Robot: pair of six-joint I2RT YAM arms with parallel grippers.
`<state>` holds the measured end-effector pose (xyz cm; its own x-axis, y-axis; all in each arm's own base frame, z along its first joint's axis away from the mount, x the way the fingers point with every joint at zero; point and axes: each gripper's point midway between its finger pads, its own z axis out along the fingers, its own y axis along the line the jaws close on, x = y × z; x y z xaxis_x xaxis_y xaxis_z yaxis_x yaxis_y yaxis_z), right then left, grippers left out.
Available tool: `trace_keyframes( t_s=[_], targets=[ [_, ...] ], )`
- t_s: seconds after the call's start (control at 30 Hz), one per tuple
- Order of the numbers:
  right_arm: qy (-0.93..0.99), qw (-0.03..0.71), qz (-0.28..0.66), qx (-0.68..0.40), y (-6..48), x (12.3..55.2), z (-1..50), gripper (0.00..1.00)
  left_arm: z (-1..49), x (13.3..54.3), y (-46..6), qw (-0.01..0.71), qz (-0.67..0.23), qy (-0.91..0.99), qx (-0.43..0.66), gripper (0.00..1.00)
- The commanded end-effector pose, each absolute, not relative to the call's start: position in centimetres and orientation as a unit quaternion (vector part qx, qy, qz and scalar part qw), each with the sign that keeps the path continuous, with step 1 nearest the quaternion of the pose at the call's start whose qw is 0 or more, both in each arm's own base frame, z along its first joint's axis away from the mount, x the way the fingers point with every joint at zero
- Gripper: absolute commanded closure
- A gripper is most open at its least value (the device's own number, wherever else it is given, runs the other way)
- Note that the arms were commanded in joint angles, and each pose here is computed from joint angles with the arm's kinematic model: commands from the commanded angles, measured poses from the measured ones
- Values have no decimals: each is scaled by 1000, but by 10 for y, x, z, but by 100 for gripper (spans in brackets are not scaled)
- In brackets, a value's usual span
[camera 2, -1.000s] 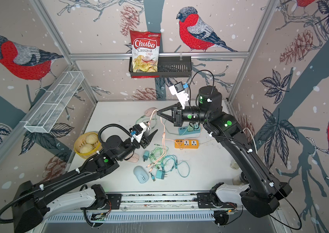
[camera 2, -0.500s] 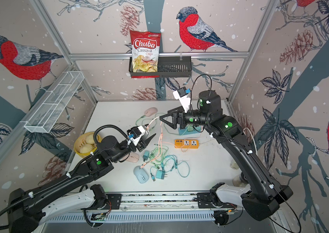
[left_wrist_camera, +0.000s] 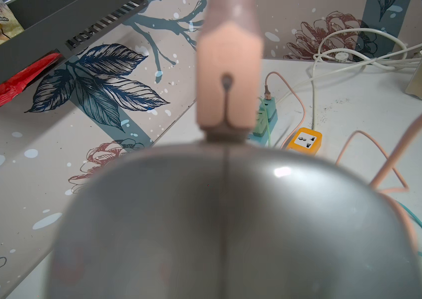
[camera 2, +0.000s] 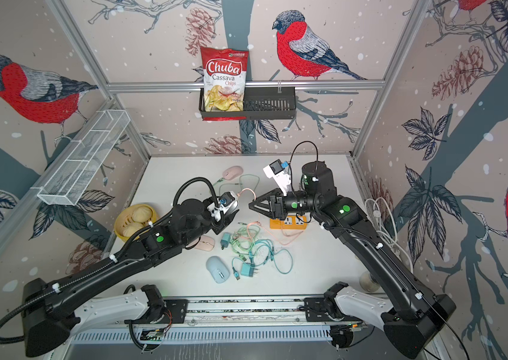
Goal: Unplug the wireless mouse
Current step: Pick up the mouse from the center of the board, then remove the power cord from the mouse.
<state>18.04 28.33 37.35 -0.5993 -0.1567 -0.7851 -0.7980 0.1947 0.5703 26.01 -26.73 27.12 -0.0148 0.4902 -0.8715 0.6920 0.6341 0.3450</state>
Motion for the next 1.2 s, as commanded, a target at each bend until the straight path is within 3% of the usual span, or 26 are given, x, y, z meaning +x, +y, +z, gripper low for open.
trace_keyframes(
  t_s=[0.0, 0.1, 0.23, 0.33, 0.73, 0.83, 1.17],
  targets=[
    [697, 309, 559, -328, 288, 185, 387, 54, 279, 258, -270, 570, -100, 700, 418, 100],
    [711, 319, 545, -309, 290, 200, 380, 53, 280, 249, -276, 571, -124, 687, 433, 100],
    [713, 326, 545, -296, 295, 211, 379, 68, 291, 237, -280, 584, -161, 664, 437, 100],
    [710, 332, 549, -291, 298, 216, 383, 72, 291, 233, -280, 583, -168, 661, 442, 100],
    [707, 306, 559, -305, 315, 215, 377, 78, 283, 237, -284, 572, -162, 668, 448, 100],
    [711, 302, 556, -307, 317, 215, 375, 100, 282, 239, -284, 570, -158, 671, 447, 100],
    [727, 417, 493, -236, 248, 253, 415, 100, 266, 241, -278, 557, -141, 684, 448, 100]
  ],
)
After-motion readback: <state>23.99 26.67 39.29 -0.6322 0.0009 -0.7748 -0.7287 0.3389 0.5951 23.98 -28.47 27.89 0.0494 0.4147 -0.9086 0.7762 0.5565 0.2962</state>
